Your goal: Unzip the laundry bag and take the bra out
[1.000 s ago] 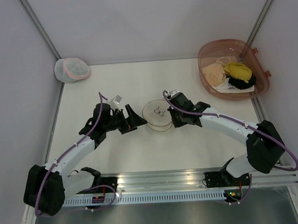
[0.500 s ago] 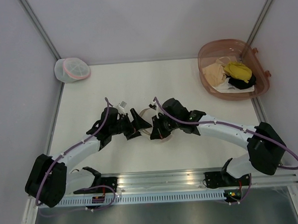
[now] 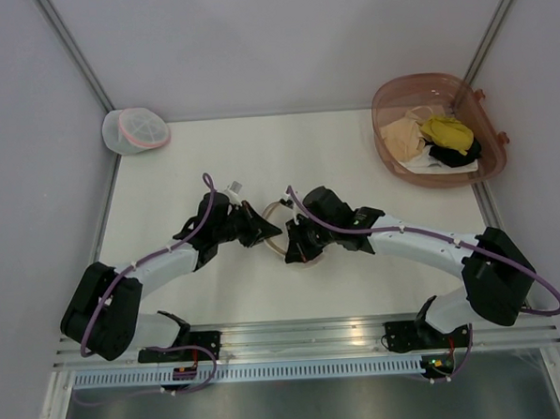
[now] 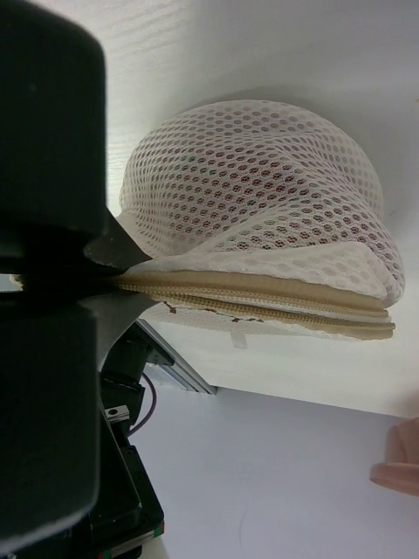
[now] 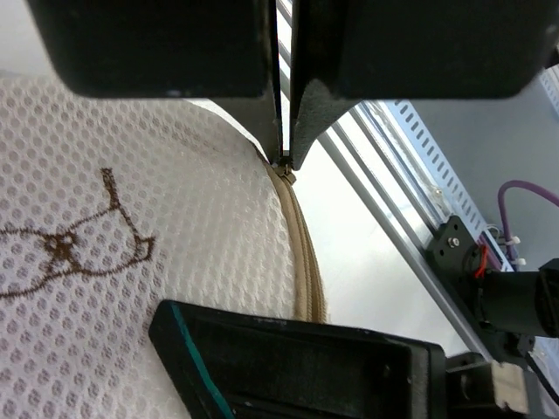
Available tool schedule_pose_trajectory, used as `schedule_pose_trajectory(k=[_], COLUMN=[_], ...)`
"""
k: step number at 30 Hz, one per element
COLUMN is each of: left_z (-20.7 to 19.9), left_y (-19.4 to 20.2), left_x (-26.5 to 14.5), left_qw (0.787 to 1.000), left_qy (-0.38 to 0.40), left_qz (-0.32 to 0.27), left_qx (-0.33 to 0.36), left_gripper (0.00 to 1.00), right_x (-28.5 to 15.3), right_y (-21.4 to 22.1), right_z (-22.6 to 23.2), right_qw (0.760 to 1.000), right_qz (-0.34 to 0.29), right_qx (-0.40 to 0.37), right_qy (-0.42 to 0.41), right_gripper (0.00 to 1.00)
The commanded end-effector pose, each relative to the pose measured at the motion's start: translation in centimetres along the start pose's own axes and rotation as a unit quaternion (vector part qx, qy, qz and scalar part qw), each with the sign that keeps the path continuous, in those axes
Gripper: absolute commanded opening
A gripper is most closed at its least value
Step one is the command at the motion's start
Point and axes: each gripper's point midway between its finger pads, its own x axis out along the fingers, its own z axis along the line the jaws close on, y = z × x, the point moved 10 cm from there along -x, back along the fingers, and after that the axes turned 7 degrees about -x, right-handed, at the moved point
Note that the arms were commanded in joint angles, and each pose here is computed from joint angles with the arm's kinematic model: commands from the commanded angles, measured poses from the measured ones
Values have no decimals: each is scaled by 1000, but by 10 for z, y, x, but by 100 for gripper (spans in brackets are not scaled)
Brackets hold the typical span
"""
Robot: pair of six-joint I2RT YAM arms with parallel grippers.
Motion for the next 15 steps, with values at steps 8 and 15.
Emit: schedule_pose_trajectory(k=[8,15], left_z=[-18,-19], left_y=[-19,-22], left_x=[-8,-9], left_qw=[998,997], left_qy=[11,10], left_qz=[-45,-32], left_qx=[46,64], left_gripper=[2,2], right_x=[-18,-28], right_y=[26,30], right_z=[-27,-56], right_qw=[966,896], right_qz=[135,131], right_qx=[-22,-18], right_qy=[219,425], right_gripper=[0,0])
